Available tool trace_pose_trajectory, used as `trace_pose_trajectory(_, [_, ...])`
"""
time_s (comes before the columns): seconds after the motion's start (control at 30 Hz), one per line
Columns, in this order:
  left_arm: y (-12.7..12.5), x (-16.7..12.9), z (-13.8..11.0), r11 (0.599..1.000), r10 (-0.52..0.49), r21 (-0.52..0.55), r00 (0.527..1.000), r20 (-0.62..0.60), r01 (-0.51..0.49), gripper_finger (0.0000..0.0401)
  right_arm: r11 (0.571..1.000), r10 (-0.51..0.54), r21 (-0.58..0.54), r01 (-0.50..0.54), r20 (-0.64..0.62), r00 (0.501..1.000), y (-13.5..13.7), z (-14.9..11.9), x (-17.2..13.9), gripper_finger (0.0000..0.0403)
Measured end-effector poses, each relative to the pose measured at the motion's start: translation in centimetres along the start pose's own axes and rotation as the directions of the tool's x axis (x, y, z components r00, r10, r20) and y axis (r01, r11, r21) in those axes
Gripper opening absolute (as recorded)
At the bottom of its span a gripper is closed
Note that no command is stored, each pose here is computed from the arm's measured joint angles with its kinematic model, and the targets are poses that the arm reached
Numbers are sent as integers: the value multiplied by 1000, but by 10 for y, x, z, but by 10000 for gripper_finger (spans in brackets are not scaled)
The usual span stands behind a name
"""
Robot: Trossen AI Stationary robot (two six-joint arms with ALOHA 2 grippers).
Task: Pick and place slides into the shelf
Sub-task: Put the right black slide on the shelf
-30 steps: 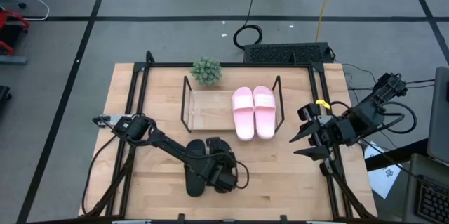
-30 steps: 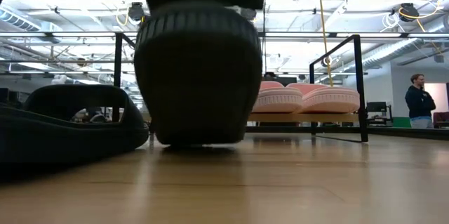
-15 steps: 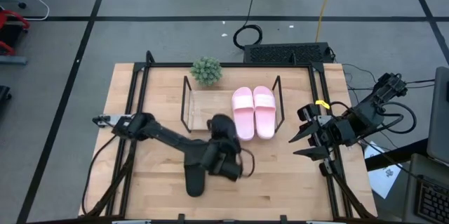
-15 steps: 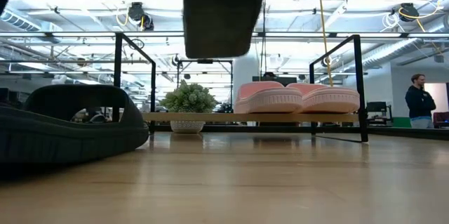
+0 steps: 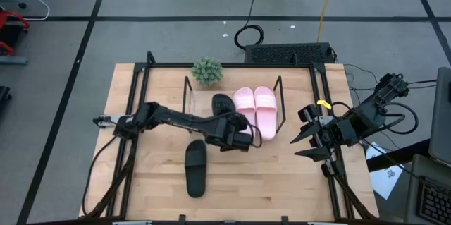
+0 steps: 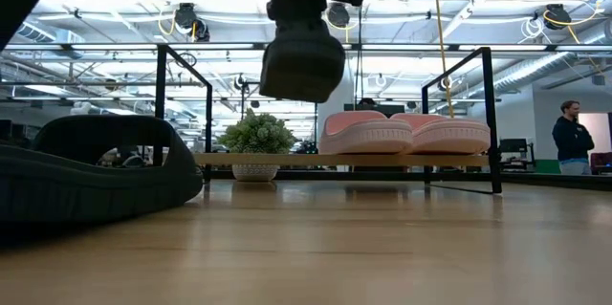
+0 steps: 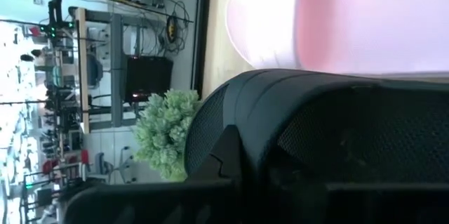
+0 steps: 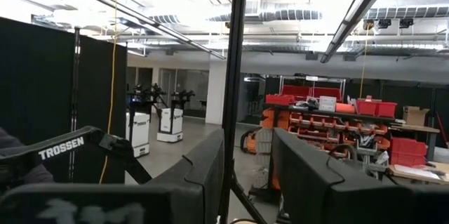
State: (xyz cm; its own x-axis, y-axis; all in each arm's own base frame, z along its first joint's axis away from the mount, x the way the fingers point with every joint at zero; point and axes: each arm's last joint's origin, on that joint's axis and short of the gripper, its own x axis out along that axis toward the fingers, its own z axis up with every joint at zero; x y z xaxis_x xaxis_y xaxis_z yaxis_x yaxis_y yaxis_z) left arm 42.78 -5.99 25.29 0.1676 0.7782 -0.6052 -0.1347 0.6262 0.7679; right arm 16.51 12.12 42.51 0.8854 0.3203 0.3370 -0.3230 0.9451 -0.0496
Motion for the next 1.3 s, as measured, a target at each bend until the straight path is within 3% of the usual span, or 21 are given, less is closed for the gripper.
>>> trace_pose_trajectory(0.27, [2, 3, 0, 999, -1, 54, 1000, -7, 1, 0, 1000, -1, 2, 1, 9, 1000, -1, 3, -2, 111])
trace_pose_trajectory(0.47, [4, -3, -1, 999, -31, 35, 1000, 0, 31, 0, 1000, -1, 7, 1, 10, 1000, -1, 3, -2, 111])
trace_pose_trajectory(0.73, [58, -65, -24, 987, -55, -144, 987, 153, 77, 0, 1000, -1, 7, 1, 11, 1000, -1, 3, -3, 111])
trace_pose_trajectory(0.9, [100, -110, -50, 954, -46, -271, 956, 290, 128, 0, 1000, -2, -30, 3, 11, 1000, -1, 3, -3, 111])
trace_pose_trajectory(1.0, [112, -131, -56, 923, -56, -330, 920, 387, 195, 0, 999, -3, -51, 3, 12, 1000, -1, 3, -3, 111])
trace_pose_trajectory(1.13, [92, -134, -49, 923, -87, -289, 871, 484, 253, 0, 998, -5, -61, 6, 20, 1000, -2, 4, -3, 111])
trace_pose_trajectory(1.2, [71, -120, -50, 936, -129, -234, 876, 465, 262, 0, 998, -8, -69, 11, 37, 999, -2, 6, -3, 111])
trace_pose_trajectory(1.3, [48, -92, -51, 928, -130, -263, 891, 436, 264, 0, 998, -10, -66, 14, 48, 999, -2, 7, -3, 111])
